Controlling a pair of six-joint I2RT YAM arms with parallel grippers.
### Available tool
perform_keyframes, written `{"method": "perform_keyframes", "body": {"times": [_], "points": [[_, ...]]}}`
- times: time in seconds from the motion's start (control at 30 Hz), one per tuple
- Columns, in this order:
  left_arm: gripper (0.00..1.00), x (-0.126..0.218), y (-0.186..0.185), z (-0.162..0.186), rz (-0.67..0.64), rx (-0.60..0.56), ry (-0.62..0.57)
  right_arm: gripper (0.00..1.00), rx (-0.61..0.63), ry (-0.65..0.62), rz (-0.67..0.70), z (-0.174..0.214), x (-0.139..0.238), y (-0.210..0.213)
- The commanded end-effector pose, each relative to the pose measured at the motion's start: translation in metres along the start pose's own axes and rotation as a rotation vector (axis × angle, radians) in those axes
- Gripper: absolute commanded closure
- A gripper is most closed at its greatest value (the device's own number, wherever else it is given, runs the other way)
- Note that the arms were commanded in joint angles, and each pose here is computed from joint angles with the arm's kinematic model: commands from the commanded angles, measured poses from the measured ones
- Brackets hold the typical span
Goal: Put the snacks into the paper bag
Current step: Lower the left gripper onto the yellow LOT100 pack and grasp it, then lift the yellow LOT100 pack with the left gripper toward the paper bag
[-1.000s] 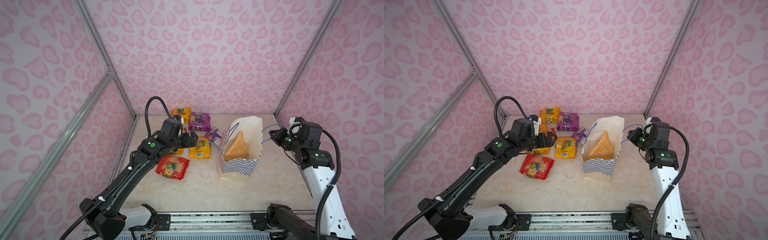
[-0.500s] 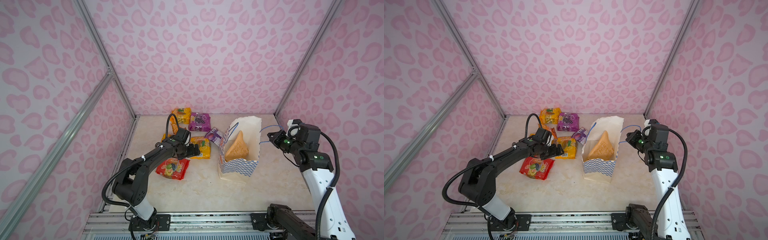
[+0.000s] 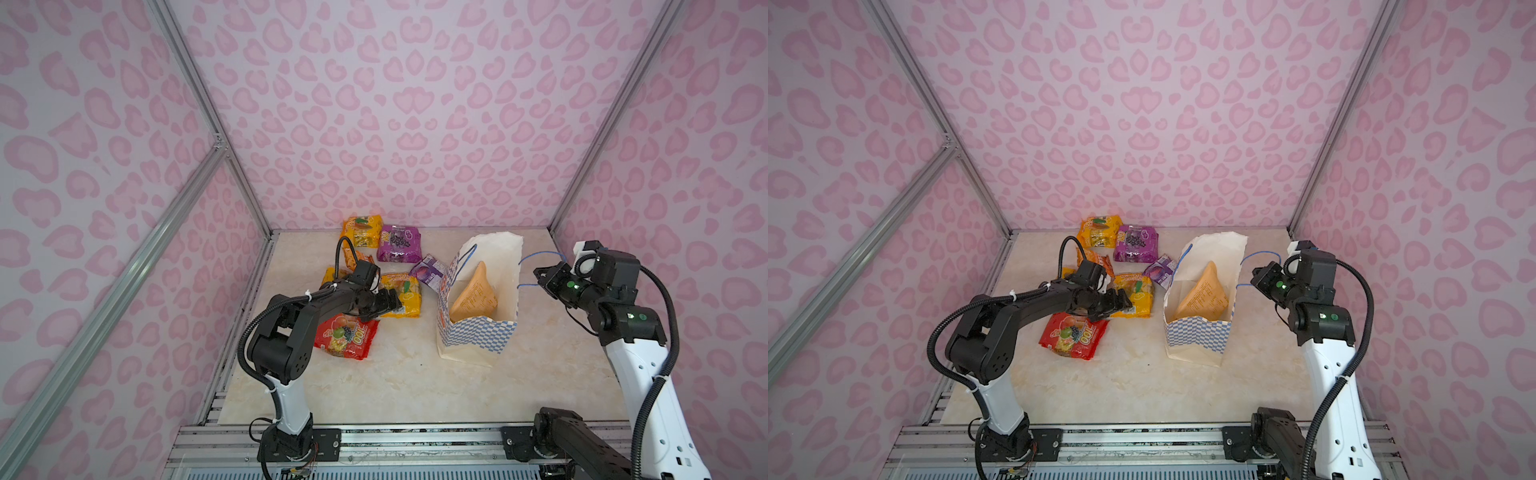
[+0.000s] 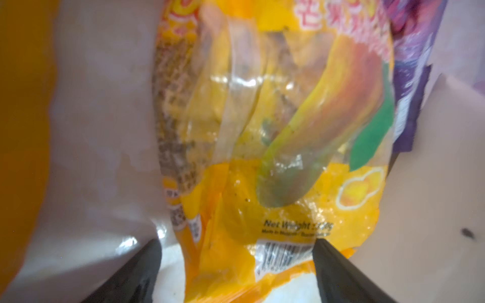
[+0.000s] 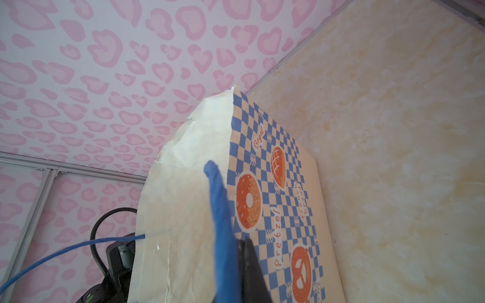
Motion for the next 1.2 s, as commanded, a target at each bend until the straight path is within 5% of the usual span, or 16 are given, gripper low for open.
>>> {"method": "perform_keyframes", "body": {"times": [0.0, 0.6, 0.8, 1.17], "points": [[0.09, -0.005, 0.001, 0.0, 0.072, 0.1, -0.016, 1.0, 0.002, 0.013, -0.004, 0.004, -0.003, -0.002], [0.23, -0.023, -0.012, -0.002, 0.307, 0.265, -0.051, 1.0, -0.008, 0.024, -0.01, 0.01, -0.003, -0.004], [0.41, -0.027, -0.016, -0.006, 0.364, 0.291, -0.066, 1.0, -0.012, 0.025, -0.016, 0.01, -0.003, -0.003], [0.9, -0.028, -0.019, -0.009, 0.391, 0.306, -0.067, 1.0, -0.01, 0.029, -0.017, 0.014, -0.001, -0.004]]}}
Point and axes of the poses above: each gripper's point midway between its finger pads, its own x axis back along the fingers, its own y axis along the line the jaws close on, z = x × y, the point moved 2 cm from there along x, back along the fingers, and after that the axes turned 1 degree about -x, right-handed, at the moved point
